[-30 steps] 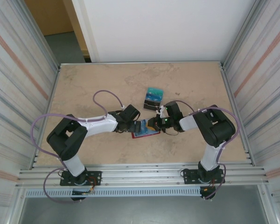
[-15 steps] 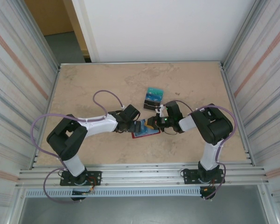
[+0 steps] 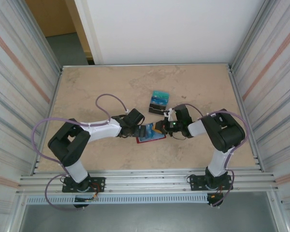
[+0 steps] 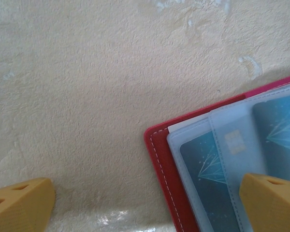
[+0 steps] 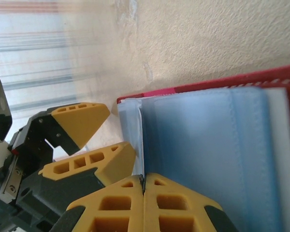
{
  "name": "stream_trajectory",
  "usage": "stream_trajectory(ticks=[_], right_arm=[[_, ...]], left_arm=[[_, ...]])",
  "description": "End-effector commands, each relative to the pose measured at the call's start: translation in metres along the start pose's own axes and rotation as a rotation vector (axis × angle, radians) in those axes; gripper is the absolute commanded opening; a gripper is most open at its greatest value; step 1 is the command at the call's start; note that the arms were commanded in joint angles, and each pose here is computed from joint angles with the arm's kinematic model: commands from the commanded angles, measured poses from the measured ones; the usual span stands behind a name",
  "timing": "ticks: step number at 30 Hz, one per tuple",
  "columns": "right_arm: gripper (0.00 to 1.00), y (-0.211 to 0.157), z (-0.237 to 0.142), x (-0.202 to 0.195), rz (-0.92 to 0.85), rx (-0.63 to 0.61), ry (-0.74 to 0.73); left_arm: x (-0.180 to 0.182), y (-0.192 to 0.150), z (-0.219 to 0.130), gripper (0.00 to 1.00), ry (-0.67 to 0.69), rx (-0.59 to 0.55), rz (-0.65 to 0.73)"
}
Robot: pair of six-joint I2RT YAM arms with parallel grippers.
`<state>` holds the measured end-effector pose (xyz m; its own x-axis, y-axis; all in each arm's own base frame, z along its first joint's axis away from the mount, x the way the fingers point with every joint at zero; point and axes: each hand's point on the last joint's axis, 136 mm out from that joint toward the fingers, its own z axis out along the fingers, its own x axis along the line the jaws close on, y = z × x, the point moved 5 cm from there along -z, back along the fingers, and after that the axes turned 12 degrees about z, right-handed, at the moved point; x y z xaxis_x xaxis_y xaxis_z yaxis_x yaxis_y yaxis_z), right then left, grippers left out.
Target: Take the credit cards out of the card holder
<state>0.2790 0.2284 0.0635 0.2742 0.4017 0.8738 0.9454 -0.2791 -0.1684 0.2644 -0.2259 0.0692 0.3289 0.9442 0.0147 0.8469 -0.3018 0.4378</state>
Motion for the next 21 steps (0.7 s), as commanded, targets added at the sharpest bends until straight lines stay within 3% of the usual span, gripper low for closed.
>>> stream_trajectory(ticks=[1, 21], right_arm=[[0.03, -0.003, -0.011, -0.002, -0.035, -0.023, -0.064], [0.01, 0.002, -0.069, 0.053, -0.367, -0.177, -0.366]], left_arm=[[0.019, -0.027, 0.005, 0.99, 0.068, 0.105, 0.012], [0.015, -0.003, -0.022, 0.99, 0.014, 0.011, 0.014]])
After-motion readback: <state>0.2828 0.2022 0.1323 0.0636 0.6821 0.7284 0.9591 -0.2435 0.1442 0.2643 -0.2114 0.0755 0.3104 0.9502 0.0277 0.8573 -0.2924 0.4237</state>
